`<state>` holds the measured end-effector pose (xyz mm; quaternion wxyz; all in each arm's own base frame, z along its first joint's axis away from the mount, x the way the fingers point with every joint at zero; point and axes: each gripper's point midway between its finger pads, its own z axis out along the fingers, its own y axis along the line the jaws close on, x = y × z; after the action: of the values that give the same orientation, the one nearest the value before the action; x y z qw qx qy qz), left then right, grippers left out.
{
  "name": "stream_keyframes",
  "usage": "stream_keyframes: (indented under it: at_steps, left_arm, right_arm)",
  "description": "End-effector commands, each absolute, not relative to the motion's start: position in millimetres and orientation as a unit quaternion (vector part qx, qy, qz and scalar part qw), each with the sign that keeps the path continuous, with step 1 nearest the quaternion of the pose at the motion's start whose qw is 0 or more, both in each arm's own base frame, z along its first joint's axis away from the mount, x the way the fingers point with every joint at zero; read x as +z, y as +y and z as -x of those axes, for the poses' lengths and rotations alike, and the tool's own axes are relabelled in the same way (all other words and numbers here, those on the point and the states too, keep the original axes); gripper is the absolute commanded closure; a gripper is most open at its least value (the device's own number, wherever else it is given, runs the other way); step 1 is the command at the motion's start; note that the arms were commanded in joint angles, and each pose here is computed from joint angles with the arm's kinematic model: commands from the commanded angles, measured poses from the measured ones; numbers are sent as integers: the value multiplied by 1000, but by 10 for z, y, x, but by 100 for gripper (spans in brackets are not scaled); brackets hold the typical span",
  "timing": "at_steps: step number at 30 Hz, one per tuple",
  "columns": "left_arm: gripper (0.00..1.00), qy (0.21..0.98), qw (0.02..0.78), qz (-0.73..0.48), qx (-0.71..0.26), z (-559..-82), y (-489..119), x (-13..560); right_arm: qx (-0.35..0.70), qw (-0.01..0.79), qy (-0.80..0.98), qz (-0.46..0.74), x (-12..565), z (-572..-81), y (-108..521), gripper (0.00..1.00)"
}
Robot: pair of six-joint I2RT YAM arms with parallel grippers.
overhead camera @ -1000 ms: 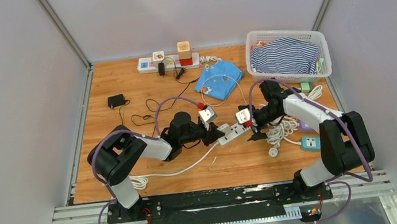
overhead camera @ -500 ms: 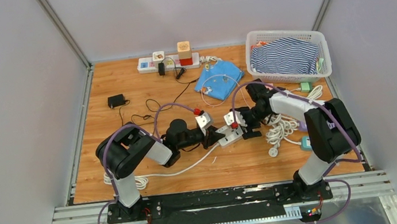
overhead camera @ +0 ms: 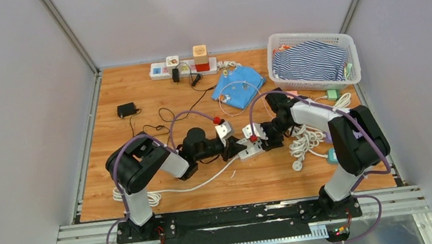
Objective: Pull the plug off the socket
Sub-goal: Remove the plug from the socket.
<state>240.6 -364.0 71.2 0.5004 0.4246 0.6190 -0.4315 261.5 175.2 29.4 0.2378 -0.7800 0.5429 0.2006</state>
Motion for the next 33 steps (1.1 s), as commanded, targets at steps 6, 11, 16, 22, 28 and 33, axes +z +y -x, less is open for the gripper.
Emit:
stream_keyframes:
  at_steps: [6, 11, 16, 22, 28, 33]
  left_arm:
    - [100, 665, 464, -415, -413, -2497, -3687, 502]
    - [100, 614, 489, -489, -380, -2327, -3734, 495]
    - [100, 618, 488, -500, -361, -2290, -3792, 427]
    - [100, 676, 437, -386, -450, -2550, -3673, 487]
    - [100, 652, 450, -394, -466, -2512, -3662, 578]
    - [100, 598, 485, -492, -406, -2240, -3774, 522]
  right_arm:
    - [215, 219, 541, 783, 257, -2493, 1811, 79]
    - [216, 216, 542, 783, 258, -2486, 1811, 87]
    - [217, 214, 543, 783, 250, -2482, 1806, 91]
    - [219, 211, 545, 781, 238, -2474, 1804, 98]
    - [219, 209, 548, 780, 231, -2484, 1802, 100]
    - [220, 208, 549, 779, 227, -2483, 1801, 100]
